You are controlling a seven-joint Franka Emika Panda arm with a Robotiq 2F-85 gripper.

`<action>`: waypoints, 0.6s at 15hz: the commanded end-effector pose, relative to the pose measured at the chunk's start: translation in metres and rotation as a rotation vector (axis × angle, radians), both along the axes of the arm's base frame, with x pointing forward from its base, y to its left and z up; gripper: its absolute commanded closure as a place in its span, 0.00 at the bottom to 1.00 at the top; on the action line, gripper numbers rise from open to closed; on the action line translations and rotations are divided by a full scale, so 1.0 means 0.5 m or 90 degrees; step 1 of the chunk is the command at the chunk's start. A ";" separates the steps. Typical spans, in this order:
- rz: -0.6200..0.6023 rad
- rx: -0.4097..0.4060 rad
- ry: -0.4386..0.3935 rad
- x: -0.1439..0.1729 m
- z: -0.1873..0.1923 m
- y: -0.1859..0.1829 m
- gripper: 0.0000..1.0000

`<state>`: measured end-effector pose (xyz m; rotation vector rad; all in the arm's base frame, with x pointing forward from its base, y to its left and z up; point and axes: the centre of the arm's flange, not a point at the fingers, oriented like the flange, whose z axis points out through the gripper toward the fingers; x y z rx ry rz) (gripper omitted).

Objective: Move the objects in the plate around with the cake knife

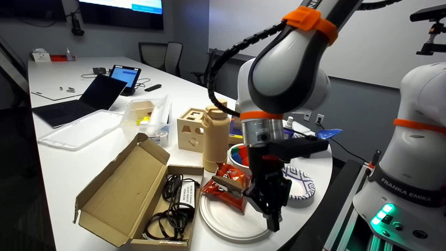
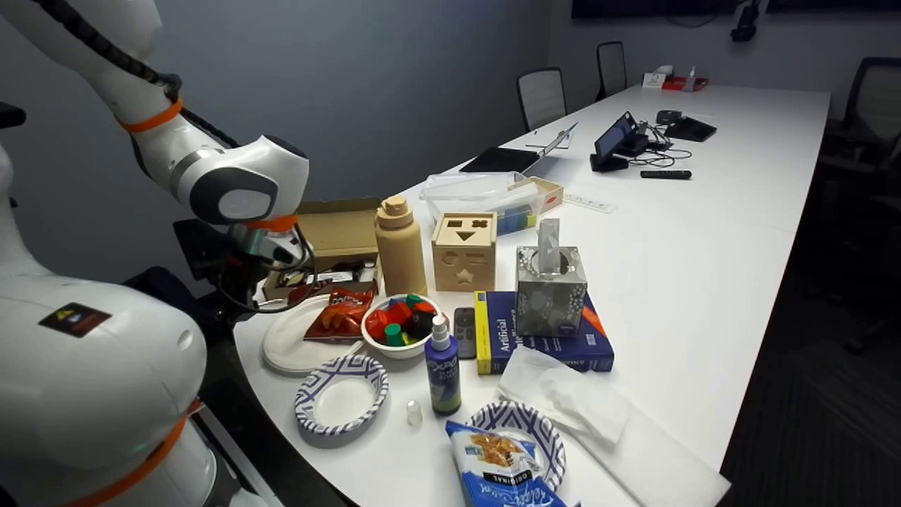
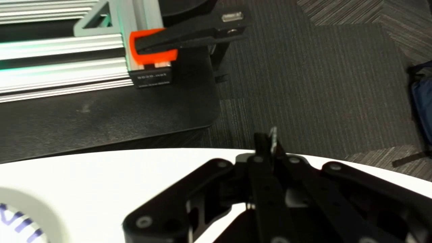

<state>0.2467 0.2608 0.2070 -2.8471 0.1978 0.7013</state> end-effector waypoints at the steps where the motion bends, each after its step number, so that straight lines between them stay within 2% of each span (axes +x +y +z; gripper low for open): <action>1: -0.033 -0.100 -0.009 -0.034 0.143 -0.080 0.99; 5: -0.065 -0.203 -0.032 -0.014 0.233 -0.138 0.99; 9: -0.081 -0.262 0.013 -0.025 0.331 -0.234 0.99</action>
